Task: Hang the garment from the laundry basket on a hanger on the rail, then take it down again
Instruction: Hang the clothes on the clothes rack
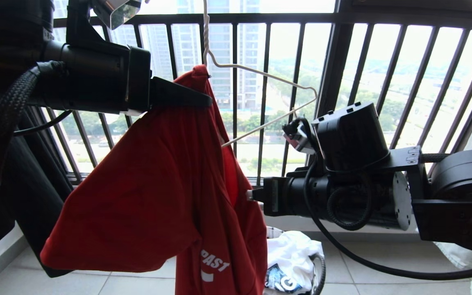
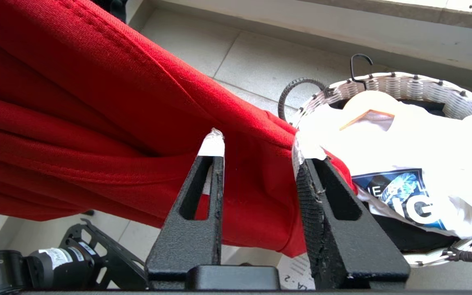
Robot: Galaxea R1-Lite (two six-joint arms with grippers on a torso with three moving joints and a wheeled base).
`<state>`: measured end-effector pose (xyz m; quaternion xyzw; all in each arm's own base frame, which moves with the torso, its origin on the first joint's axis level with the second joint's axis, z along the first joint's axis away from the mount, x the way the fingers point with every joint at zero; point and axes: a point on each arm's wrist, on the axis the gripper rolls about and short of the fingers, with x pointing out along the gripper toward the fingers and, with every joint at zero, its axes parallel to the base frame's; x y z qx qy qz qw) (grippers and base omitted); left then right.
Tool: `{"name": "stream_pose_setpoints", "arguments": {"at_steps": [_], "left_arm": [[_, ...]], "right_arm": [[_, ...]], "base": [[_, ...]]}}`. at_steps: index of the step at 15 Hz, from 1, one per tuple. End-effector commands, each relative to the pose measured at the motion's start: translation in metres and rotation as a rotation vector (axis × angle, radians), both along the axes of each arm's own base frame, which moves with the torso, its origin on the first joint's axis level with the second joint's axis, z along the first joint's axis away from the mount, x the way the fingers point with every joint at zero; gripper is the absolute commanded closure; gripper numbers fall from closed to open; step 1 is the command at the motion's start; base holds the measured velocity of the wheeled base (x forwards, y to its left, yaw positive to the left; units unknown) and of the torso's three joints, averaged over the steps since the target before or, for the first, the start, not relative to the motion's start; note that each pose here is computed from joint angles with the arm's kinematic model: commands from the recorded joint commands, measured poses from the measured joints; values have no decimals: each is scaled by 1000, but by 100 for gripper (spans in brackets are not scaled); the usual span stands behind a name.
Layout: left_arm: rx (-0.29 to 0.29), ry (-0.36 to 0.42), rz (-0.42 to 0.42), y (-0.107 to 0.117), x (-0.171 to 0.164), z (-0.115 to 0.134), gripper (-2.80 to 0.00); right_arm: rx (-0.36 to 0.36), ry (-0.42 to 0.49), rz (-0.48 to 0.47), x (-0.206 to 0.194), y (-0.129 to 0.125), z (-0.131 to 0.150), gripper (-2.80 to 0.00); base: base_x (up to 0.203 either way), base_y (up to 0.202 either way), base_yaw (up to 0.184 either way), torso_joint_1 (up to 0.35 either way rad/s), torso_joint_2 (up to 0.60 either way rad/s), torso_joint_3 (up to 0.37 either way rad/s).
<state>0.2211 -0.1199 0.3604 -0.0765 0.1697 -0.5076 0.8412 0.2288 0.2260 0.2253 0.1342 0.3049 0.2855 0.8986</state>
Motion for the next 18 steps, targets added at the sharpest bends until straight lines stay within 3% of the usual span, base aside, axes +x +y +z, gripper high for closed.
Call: {"name": "stream_pose_setpoints", "arguments": {"at_steps": [1,5,9,13,18], "left_arm": [[-2,5,-2,0,0,0,0],[-71,-2,13,-1,3,4,0],[-73,-4,16,0,-1,4,0],[-83,-3,14,0,-4,5,0],[-96,-12,16,0,-4,6,0]], "right_arm": [[2,3,0,0,0,0,-280],[-10,20,7,1,7,-7,-280],[-30,5,-55,9,12,-11,-280],[-2,9,-117,16,20,-10,-280],[-92,-81,-267,19,30,-13,-280]], "base": [[0,0,0,0,0,0],[0,0,0,0,0,0],[0,0,0,0,0,0],[0,0,0,0,0,0],[0,0,0,0,0,0]]}}
